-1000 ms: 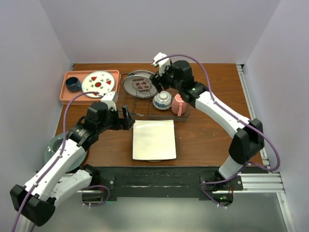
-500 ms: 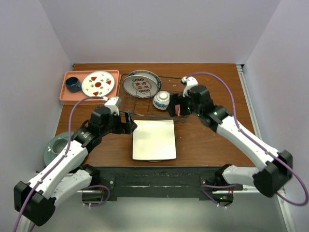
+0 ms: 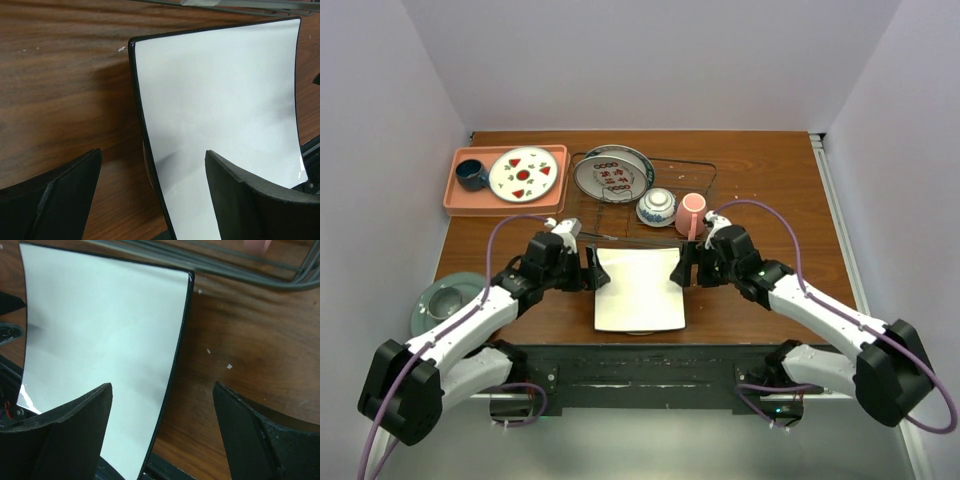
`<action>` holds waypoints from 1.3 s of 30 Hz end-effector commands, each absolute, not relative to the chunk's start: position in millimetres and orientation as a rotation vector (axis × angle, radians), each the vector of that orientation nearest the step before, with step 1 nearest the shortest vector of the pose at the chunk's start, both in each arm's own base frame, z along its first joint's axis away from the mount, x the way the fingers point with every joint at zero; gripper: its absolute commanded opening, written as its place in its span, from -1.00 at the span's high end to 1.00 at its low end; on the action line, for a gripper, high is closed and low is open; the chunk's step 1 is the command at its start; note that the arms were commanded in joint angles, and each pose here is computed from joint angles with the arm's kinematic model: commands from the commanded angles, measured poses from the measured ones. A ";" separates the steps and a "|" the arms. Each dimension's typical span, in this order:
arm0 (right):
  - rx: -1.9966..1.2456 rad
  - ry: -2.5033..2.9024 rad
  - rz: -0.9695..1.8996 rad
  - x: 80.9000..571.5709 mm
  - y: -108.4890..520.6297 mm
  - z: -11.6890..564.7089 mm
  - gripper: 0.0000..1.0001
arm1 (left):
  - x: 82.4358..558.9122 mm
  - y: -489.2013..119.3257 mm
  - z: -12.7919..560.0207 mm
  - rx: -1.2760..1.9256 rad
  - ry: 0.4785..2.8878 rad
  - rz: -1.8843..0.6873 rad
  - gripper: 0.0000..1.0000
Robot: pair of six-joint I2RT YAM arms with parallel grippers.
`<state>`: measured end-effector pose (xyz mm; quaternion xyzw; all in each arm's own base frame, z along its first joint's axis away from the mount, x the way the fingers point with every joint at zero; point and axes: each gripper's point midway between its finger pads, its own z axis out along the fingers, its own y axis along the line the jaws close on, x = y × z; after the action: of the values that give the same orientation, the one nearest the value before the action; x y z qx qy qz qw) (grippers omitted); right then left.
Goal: Load the mixed dishes into the dish rack
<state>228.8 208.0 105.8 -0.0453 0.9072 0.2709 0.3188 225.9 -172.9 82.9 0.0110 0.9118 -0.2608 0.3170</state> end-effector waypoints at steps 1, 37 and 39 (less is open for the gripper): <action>-0.109 2.310 0.857 241.5 232.8 115.9 -0.64 | 233.9 -186.8 91.4 0.020 2.342 -0.786 -0.75; 0.052 2.360 0.936 211.2 220.8 90.8 1.00 | 211.8 -213.7 99.4 0.249 2.346 -0.952 0.69; 0.057 2.355 0.912 210.8 216.3 95.6 1.00 | 212.7 -214.3 97.6 0.252 2.354 -0.945 0.69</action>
<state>210.7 218.4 79.7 0.0267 0.8949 0.3433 0.2841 208.8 -203.7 87.6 0.0747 0.8951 -0.3366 0.2828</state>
